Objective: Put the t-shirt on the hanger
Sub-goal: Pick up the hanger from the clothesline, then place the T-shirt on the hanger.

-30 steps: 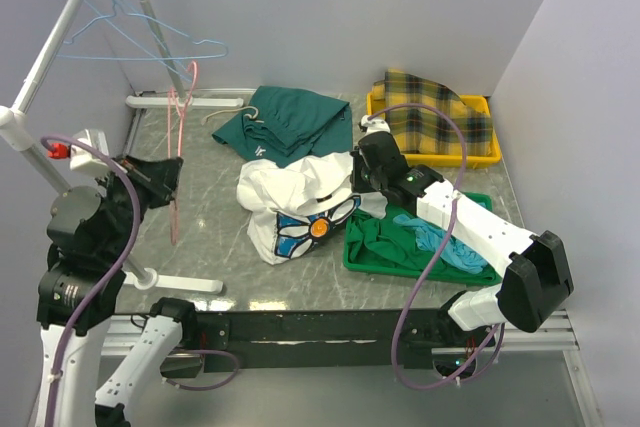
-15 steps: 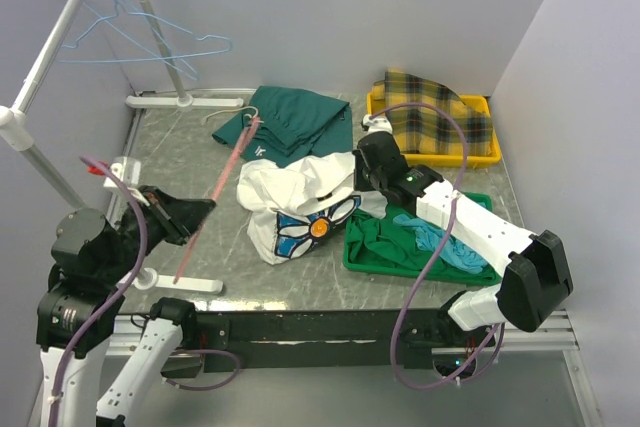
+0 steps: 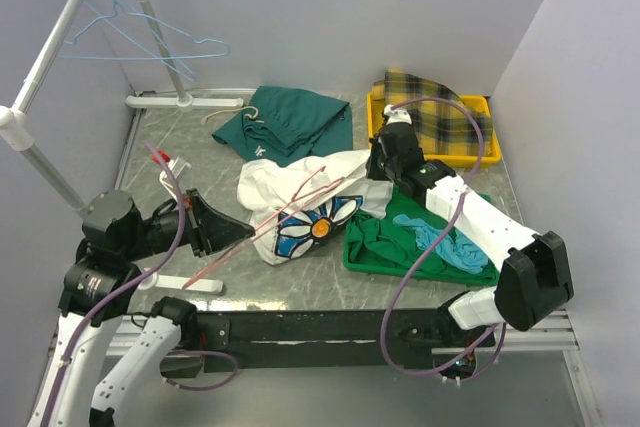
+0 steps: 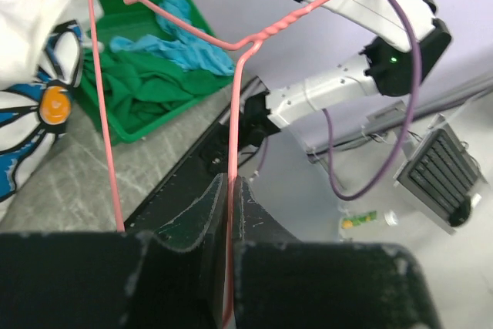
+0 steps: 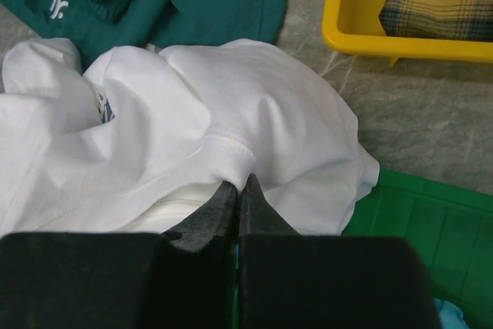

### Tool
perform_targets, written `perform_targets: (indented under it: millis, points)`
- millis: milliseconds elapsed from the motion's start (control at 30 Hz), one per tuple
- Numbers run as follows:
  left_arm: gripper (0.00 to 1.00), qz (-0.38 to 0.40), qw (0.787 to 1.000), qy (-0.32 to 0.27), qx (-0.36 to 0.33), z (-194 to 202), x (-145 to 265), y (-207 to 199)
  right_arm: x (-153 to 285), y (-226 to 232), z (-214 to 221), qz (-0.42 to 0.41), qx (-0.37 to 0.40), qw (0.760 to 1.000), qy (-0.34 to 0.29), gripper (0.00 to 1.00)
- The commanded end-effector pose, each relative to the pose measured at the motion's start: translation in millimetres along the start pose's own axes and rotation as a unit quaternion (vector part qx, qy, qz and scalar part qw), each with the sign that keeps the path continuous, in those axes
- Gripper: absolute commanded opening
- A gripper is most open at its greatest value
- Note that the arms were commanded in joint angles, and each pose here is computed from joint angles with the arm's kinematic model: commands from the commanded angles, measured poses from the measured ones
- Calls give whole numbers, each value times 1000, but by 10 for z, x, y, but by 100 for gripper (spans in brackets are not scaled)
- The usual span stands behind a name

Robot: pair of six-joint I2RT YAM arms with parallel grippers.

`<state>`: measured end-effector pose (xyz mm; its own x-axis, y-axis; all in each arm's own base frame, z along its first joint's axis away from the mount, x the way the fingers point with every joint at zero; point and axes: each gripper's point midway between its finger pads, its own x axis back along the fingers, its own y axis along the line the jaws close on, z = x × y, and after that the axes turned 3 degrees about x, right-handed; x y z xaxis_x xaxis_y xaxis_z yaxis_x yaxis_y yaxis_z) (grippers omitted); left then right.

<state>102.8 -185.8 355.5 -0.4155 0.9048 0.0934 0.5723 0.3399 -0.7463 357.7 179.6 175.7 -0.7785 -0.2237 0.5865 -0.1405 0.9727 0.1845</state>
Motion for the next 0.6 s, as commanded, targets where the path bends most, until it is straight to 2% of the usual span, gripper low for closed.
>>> perform_targets:
  millis: [0,267,567]
  points:
    - [1,43,999,9,-23,-88,-26,-202,-28,115,-102,-30,-14,999,-12,0]
    - [1,45,999,2,-27,-198,-212,-14,108,241,-62,-61,-18,998,-14,0]
    - [1,56,998,10,-1,-220,-429,226,239,291,-132,-64,-16,998,-22,0]
